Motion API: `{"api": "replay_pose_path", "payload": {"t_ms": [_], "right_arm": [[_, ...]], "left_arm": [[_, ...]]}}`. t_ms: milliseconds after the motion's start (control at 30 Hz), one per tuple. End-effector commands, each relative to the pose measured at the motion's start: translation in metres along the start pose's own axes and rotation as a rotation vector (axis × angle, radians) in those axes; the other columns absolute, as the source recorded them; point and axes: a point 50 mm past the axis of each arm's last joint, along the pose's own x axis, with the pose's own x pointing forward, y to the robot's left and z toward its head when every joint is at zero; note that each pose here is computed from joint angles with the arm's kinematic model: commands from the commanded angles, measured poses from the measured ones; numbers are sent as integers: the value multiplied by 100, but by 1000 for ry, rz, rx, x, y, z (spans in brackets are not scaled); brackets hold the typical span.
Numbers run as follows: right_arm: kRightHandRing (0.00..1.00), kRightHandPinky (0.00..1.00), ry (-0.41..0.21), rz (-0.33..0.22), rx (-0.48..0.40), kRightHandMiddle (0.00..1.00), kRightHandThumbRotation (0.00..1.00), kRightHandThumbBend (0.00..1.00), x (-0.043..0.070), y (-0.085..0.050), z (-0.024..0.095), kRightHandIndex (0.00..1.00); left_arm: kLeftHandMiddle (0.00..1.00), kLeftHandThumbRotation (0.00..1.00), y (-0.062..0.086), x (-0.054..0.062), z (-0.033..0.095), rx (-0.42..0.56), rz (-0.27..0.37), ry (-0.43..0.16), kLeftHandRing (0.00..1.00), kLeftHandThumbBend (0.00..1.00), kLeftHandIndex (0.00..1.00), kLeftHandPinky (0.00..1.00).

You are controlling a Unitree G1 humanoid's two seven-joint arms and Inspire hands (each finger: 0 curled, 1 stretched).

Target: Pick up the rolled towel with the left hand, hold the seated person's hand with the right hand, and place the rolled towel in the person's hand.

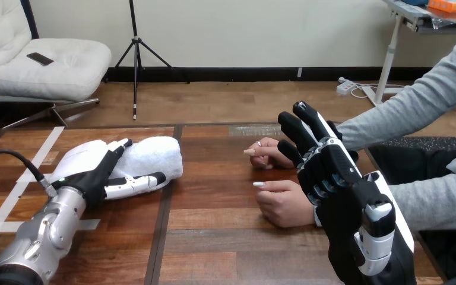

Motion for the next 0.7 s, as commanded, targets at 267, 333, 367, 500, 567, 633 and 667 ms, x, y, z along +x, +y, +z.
{"api": "replay_pose_path", "payload": {"t_ms": [267,333,367,500,567,633,667], "right_arm": [[100,100,-96,8,-20,94,100,91,14,-1,10,96],[100,100,-97,7,-19,94,100,91,14,-1,10,96],[100,100,-97,7,-18,94,100,91,14,-2,10,96],[100,100,-99,7,-19,94,100,91,15,-2,10,95],[100,100,-100,7,-17,94,100,91,15,-2,10,95],[100,100,-101,7,-16,94,100,91,15,-2,11,95],[100,100,-102,7,-16,94,100,92,15,-2,11,95]], "left_arm": [[94,72,8,7,9,26,11,6,94,85,93,95],[94,69,9,8,10,32,12,13,94,85,93,95],[94,67,10,9,10,34,12,16,94,85,92,95],[93,58,12,11,12,50,13,30,94,84,92,95],[93,55,14,13,13,59,16,38,94,84,92,95],[93,52,15,14,13,68,22,46,94,84,92,95],[93,51,16,14,13,72,25,50,94,84,91,95]]}}
